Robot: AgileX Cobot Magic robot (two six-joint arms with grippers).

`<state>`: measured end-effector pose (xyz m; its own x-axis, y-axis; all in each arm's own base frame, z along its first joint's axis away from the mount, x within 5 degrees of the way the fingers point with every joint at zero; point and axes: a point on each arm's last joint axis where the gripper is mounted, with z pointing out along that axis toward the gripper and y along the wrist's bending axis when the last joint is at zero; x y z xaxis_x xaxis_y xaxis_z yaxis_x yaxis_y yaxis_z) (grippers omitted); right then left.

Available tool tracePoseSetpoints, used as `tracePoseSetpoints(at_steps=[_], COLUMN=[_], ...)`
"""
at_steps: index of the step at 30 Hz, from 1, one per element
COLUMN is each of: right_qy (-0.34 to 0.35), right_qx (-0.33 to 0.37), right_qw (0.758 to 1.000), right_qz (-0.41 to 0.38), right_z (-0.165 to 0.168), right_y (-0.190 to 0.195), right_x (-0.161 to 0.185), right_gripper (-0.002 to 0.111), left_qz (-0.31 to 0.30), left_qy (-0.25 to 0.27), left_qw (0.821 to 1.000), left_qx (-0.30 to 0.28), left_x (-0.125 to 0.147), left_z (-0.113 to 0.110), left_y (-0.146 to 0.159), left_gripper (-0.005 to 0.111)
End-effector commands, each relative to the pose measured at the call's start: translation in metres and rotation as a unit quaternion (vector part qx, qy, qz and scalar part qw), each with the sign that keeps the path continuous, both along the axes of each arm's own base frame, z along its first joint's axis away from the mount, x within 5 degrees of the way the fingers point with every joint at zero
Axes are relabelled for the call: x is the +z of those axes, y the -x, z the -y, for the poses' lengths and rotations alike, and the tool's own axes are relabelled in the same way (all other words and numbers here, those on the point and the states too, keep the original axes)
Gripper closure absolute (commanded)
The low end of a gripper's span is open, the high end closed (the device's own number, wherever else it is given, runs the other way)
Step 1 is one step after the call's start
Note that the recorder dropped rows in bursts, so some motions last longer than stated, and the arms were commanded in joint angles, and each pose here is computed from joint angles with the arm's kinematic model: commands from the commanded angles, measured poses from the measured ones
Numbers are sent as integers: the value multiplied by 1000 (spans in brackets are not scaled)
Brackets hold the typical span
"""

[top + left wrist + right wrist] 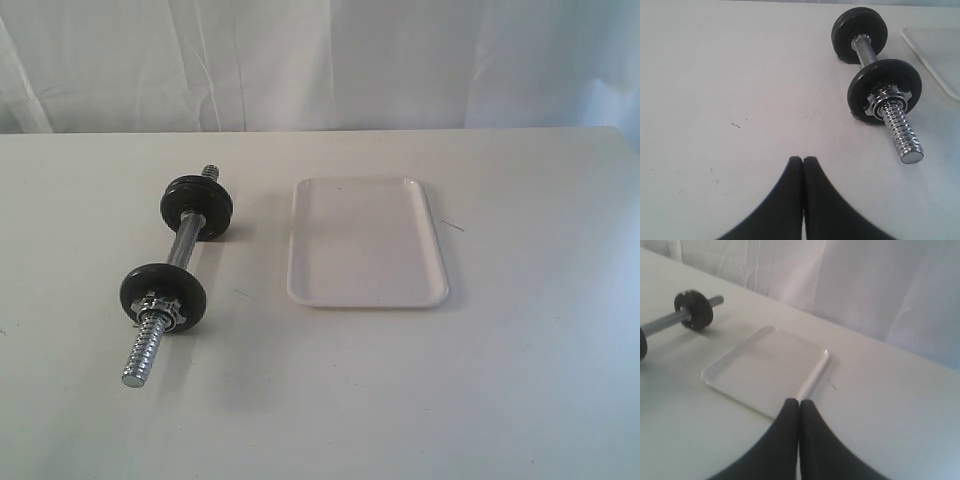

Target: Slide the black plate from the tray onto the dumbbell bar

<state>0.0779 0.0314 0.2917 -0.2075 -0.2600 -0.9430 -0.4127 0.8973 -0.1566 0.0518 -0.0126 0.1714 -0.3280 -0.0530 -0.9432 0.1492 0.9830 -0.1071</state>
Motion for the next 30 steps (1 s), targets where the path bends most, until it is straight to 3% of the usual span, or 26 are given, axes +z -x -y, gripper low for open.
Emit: tracePoseSetpoints(at_steps=[1,4,9,23,30], right_qy=[26,43,42,34,-34], right_qx=[-3,-2,-4,-3,-26], right_qw=[998,995,995,998,989], right_qz=[-55,-94,-85,-46,139], right_z=[0,1,3,2,13], right_y=[-1,1,5,2,24], right_x=[-45,-77,-121,-116,-88], right_gripper=[108,108,108,108,108], left_qz=[0,0,0,0,2], left_qy=[2,2,2,2,2], left_qw=[1000,1000,1000,1000,1000], left_qx=[0,0,0,1,2], left_x=[-1,-1,-1,-1,-1], left_z=[0,0,0,0,0], left_y=[0,0,0,0,0], left_gripper=[107,107,107,107,107])
